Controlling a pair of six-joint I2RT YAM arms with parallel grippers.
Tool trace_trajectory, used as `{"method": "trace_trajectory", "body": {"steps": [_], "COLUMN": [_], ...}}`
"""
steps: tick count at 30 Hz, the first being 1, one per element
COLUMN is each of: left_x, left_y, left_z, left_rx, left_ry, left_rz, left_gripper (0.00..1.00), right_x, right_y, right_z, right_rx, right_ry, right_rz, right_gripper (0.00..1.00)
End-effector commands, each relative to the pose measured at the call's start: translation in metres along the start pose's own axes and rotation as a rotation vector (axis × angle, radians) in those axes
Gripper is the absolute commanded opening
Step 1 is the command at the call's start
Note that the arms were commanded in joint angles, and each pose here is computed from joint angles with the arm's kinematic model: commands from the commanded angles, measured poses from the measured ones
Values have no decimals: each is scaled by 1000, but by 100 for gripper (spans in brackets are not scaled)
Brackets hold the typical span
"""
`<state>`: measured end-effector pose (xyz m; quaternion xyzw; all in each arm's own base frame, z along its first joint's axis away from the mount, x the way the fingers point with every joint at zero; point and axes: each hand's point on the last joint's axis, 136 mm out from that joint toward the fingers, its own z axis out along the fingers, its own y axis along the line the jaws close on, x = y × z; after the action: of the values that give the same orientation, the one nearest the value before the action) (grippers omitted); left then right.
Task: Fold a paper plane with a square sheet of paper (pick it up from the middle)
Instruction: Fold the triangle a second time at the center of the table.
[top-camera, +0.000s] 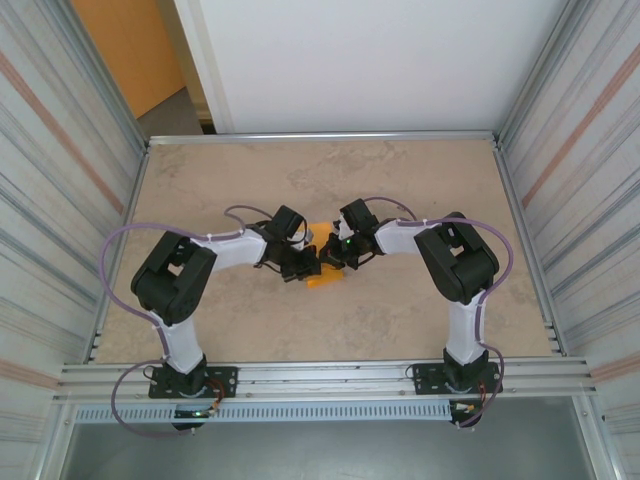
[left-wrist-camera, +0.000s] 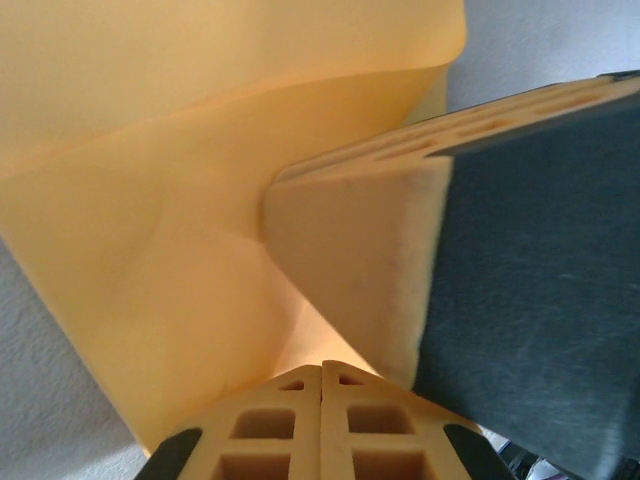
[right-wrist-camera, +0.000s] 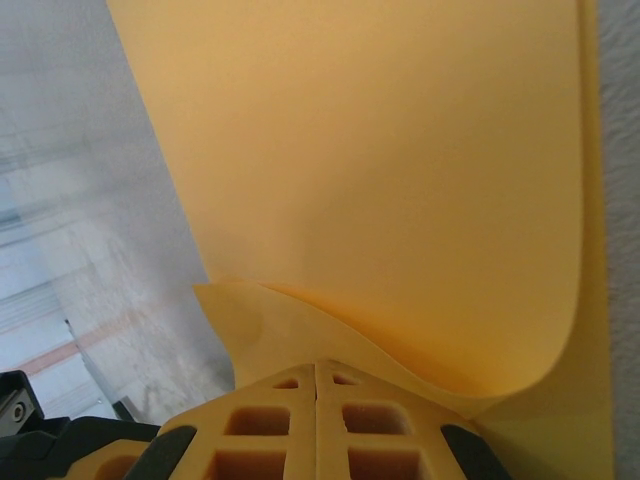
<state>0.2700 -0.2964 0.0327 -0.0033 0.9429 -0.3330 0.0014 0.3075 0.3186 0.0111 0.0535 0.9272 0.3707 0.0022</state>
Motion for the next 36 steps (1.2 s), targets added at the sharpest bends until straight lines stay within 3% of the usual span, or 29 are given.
{"method": "trace_trajectory", "body": {"steps": [1,19,36], "left_x": [1,12,16], "left_y": [2,5,24], "left_z": [0,-5,0], "left_rx": [-33,-125,-217], "left_ry": [13,42,73], "left_rz": [28,126,126], "left_gripper": [4,4,3], "right_x": [33,35,35], "right_y": [-99,-105,-108], "right_z": [18,20,19], "right_rx": [312,329,337], "right_ry": [65,72,74], "right_rz": [182,197,204], "right_gripper": [0,0,0]}}
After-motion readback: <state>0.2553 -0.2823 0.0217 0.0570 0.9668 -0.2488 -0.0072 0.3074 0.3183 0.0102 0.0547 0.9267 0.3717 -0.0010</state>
